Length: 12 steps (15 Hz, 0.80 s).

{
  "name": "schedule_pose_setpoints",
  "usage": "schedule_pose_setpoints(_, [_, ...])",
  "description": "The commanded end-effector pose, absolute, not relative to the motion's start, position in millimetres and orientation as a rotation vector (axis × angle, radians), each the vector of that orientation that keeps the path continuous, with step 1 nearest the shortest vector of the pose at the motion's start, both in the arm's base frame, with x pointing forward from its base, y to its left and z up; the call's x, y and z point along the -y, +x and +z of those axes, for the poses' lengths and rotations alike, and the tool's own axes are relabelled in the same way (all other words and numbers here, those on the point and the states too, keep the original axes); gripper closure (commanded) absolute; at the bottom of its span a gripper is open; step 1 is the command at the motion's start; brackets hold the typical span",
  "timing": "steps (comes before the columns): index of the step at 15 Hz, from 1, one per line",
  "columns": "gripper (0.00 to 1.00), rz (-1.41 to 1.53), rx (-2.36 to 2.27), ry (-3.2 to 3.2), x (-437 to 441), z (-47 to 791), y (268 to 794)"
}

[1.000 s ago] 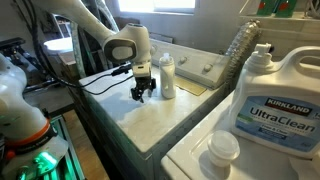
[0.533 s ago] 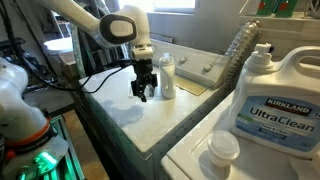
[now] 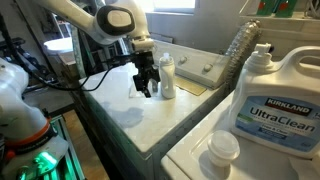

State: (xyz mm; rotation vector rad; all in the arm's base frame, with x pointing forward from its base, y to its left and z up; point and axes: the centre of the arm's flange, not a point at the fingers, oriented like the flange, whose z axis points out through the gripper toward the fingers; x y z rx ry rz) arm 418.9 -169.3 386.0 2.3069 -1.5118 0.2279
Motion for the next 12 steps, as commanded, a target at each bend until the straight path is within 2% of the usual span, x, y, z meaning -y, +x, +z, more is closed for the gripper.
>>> schedule_pose_setpoints(1, [0.66,0.358,1.427,2.137,194.2,404.0,425.9])
schedule_pose_setpoints(12, [0.66,0.907,1.061,1.667,286.5,494.2,471.0])
